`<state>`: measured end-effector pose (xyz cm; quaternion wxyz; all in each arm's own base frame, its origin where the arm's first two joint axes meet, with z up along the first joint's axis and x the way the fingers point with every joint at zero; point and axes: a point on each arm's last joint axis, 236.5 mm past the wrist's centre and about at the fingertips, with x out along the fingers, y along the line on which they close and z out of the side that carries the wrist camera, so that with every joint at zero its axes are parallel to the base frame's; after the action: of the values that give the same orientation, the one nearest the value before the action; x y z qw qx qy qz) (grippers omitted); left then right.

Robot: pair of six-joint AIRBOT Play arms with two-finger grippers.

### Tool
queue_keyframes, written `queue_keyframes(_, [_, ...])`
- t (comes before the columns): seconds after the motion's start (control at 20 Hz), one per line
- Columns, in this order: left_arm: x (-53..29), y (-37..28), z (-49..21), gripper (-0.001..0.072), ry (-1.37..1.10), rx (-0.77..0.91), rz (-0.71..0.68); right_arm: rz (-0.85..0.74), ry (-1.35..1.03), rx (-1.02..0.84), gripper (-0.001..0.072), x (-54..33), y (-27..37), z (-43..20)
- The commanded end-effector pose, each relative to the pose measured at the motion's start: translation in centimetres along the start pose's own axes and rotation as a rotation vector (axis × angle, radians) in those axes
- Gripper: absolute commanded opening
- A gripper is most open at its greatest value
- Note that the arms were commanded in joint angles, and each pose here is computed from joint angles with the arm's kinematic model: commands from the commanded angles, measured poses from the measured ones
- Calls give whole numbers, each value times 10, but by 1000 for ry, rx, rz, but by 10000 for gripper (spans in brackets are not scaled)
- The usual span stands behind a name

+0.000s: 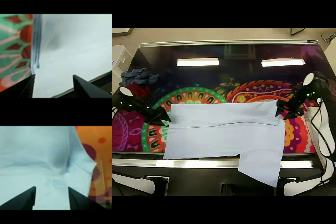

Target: Fold the clothes and pants, and hang the long-sleeved shirts on hangers.

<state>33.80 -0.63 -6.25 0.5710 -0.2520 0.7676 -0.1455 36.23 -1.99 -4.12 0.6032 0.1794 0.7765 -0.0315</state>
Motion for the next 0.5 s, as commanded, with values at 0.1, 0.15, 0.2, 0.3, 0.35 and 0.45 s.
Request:
queue_keyframes(0.1, [-18,32,-55,510,-55,-68,67,2,7,72,573,-20,-46,-51])
queue_keyframes(0.15, [-5,39,-71,497,-64,-105,58,9,20,95,572,-8,-53,-67])
queue_keyframes(0.2, [15,44,-92,472,-63,-128,47,10,32,102,570,5,-57,-82])
queue_keyframes(0.3, [51,48,-134,472,-31,-94,27,12,56,73,569,28,-59,-112])
queue_keyframes(0.35, [64,49,-149,472,-16,-80,16,13,68,75,568,37,-60,-124])
queue_keyframes(0.45, [80,54,-163,466,-7,-108,-2,14,89,75,567,50,-61,-141])
